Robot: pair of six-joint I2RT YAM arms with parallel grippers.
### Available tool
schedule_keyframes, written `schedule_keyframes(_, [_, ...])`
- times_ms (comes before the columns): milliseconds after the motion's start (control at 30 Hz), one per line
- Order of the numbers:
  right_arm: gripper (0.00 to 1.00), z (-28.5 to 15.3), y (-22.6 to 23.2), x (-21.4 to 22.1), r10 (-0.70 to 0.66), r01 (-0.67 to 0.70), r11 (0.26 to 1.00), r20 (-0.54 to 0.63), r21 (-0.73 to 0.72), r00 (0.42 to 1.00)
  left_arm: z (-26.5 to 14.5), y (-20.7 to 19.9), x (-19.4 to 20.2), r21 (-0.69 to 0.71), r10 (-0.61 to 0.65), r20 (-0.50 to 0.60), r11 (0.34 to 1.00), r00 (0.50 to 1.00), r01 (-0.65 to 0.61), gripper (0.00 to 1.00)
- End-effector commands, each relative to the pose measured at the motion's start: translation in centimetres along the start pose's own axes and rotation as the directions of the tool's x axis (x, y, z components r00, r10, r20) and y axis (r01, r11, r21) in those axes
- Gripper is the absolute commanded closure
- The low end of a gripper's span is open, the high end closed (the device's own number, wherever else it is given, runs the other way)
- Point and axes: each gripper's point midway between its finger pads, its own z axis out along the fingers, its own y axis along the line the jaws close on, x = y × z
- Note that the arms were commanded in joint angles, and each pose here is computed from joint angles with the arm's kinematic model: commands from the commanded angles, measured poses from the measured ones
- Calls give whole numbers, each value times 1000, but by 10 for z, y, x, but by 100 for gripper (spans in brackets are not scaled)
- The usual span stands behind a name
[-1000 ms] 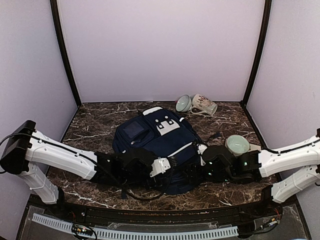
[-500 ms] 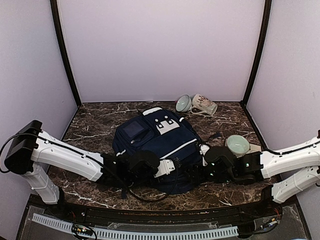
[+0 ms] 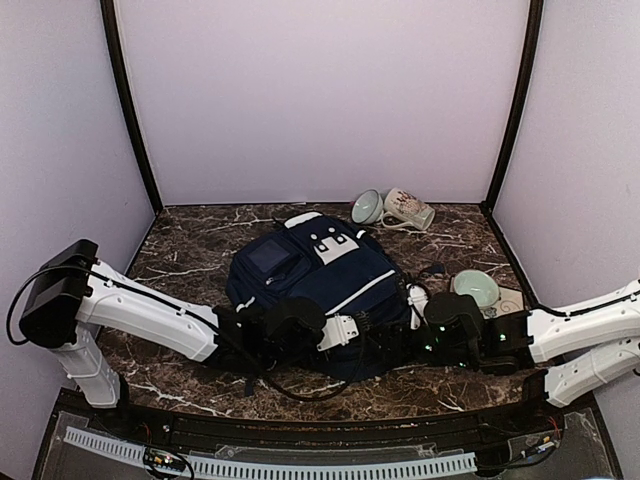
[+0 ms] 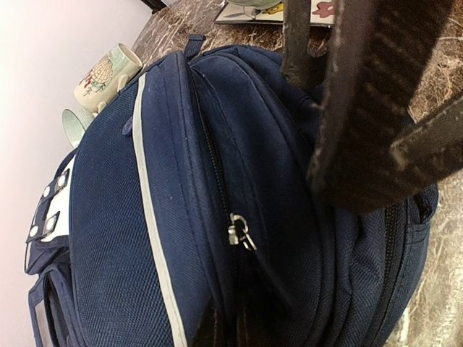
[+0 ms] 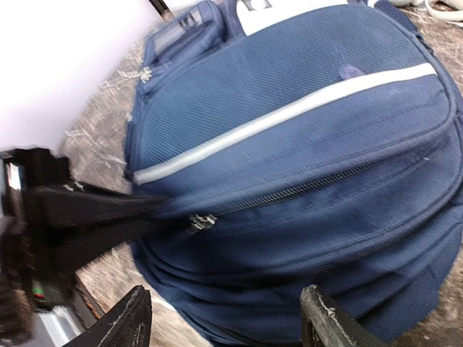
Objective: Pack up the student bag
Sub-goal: Hold the upper front pocket of the student bag, then grab the upper front pocket of the student bag.
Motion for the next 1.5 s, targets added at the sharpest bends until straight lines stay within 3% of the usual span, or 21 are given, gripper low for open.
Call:
schedule_keyframes(0, [29, -4, 13, -16, 94, -85, 992, 95, -92, 991, 1, 16, -36, 7, -102, 116, 995, 988, 101, 100])
schedule_keyframes(133, [29, -2, 9, -18, 139, -129, 988, 126, -89, 982, -4, 4, -51, 109, -126, 167, 988, 978, 109, 100])
schedule_keyframes(300, [31, 7, 15, -16, 138, -128, 987, 109, -94, 984, -5, 14, -52, 70, -124, 154, 991, 980, 114, 100])
schedule_keyframes(467, [34, 14, 30, -16, 147, -132, 979, 90, -154, 985, -11, 14, -73, 140, -195, 216, 976, 957, 168, 100])
schedule_keyframes(867, [46, 35, 31, -17, 124, -117, 989, 84, -89, 989, -6, 5, -76, 179, -224, 225, 966, 948, 185, 100])
schedule_keyframes(1200, [74, 43, 9, -11, 99, -103, 994, 86, 42, 991, -8, 5, -72, 174, -223, 234, 967, 946, 185, 100])
schedule_keyframes(1400, [82, 51, 29, -7, 78, -76, 996, 49, -50, 996, -6, 5, -68, 159, -231, 239, 967, 943, 197, 100])
schedule_keyframes(1467, [90, 54, 31, -6, 63, -61, 997, 37, -46, 997, -3, 4, -67, 154, -231, 232, 968, 945, 199, 100])
